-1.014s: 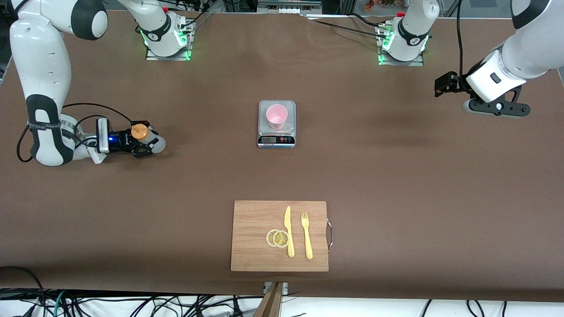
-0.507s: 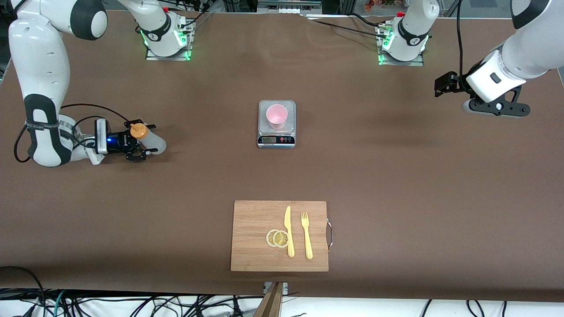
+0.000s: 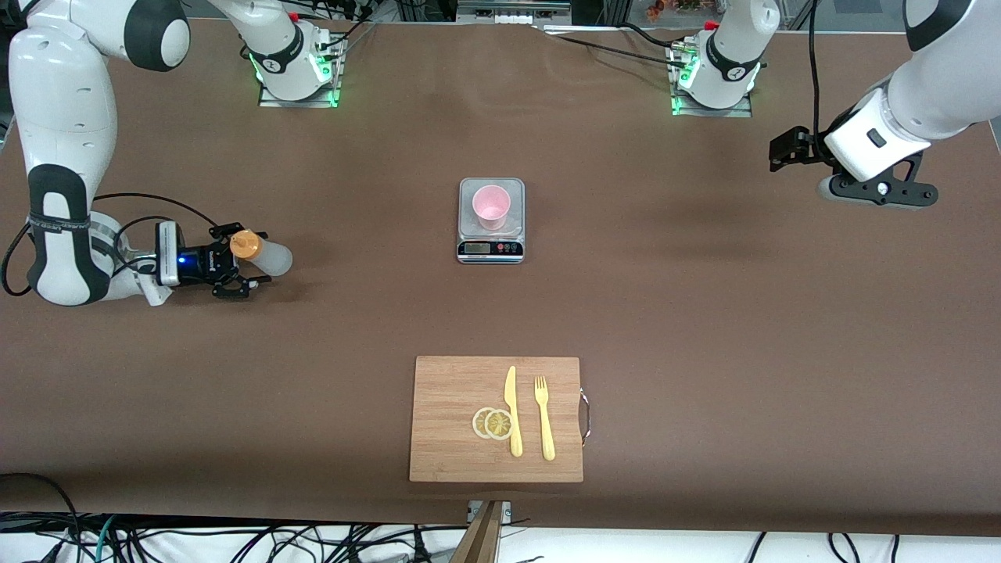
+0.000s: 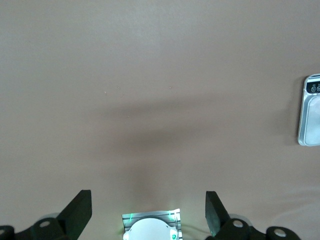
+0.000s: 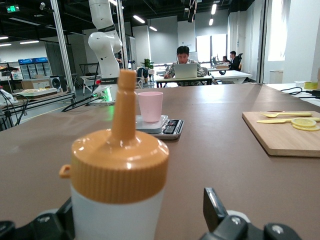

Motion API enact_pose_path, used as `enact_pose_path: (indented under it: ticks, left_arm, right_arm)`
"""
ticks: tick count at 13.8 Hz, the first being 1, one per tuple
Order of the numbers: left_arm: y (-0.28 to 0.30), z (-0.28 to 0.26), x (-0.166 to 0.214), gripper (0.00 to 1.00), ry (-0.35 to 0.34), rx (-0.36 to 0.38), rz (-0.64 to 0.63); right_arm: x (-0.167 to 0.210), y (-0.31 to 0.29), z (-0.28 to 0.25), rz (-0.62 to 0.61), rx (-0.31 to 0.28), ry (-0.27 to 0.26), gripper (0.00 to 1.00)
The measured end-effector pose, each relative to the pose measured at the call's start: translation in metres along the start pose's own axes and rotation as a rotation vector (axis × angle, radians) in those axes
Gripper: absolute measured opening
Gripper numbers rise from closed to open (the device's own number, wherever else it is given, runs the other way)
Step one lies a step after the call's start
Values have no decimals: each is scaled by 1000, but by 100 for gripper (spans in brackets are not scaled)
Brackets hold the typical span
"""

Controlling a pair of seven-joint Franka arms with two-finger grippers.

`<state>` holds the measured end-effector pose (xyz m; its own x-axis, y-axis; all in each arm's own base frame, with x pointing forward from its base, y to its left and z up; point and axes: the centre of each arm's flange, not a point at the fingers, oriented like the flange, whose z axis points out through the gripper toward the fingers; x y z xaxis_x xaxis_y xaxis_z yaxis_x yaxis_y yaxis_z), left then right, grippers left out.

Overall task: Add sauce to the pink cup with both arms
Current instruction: 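Lower the sauce bottle upright onto the table with the right gripper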

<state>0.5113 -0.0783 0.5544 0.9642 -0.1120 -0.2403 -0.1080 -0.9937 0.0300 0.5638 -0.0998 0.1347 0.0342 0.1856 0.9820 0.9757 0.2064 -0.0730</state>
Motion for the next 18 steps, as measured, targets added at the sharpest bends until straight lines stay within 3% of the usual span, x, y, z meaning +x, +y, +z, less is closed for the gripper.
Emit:
enact_pose_path:
  ticks: [6, 18]
  left_arm:
    - [33, 6, -8, 100, -55, 21, 55]
    - [32, 7, -9, 100, -63, 21, 53]
  right_arm:
    - [38, 32, -13, 50, 1, -42, 100]
    - [-3, -8, 5, 128, 40, -10, 100]
